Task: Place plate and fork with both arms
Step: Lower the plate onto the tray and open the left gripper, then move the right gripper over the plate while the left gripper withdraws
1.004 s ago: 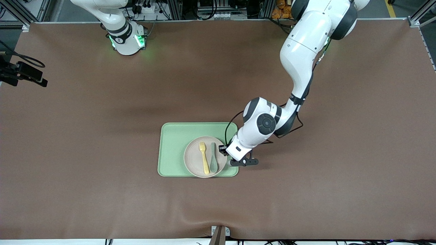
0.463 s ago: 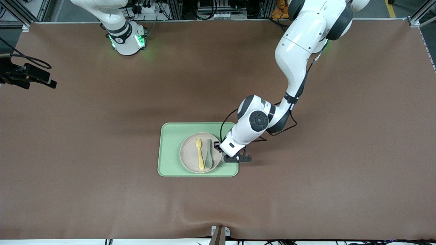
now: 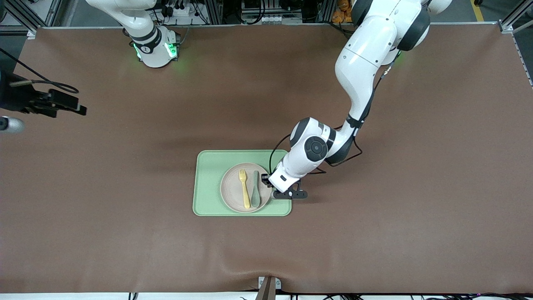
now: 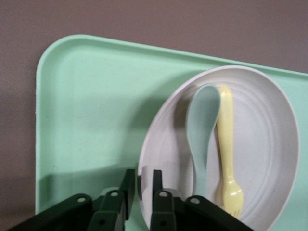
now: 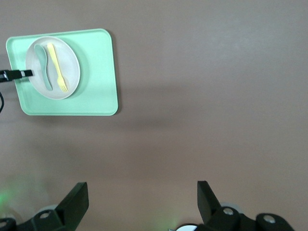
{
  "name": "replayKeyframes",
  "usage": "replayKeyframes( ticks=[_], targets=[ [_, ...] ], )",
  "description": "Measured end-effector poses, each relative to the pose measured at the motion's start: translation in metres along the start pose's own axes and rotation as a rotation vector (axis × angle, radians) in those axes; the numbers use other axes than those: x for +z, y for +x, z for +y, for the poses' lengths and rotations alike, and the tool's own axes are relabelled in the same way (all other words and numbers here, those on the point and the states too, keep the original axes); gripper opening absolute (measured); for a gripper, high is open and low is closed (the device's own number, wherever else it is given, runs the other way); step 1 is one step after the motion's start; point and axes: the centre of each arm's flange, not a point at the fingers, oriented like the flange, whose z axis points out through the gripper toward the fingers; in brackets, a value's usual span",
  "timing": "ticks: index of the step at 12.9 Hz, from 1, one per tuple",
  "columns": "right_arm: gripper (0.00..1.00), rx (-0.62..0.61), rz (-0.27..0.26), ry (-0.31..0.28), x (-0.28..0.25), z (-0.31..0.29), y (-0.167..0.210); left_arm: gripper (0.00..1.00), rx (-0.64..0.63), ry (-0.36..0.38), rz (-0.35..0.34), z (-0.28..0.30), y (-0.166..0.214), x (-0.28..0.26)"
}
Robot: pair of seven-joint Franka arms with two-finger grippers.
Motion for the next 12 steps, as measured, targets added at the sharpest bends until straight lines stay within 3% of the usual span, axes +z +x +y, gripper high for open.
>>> replayKeyframes(
  ticks=[4, 6, 7, 12],
  targets=[
    [1.0, -0.078, -0.061, -0.01, 0.043, -0.047, 0.021, 0.72, -0.015, -0.017, -0.001, 0.022, 0.012, -0.047],
    [1.0, -0.135, -0.056, -0.018, 0.057, -0.083, 0.027, 0.94, -0.025, -0.01, 0.0, 0.025, 0.026, -0.089],
    [1.0, -0.171, -0.037, -0.022, 0.064, -0.105, 0.03, 1.0, -0.037, 0.001, 0.005, 0.021, 0.035, -0.112],
    [1.0, -0.305, 0.012, -0.038, 0.134, -0.201, 0.05, 1.0, -0.078, 0.098, 0.075, -0.024, 0.08, -0.201]
  ],
)
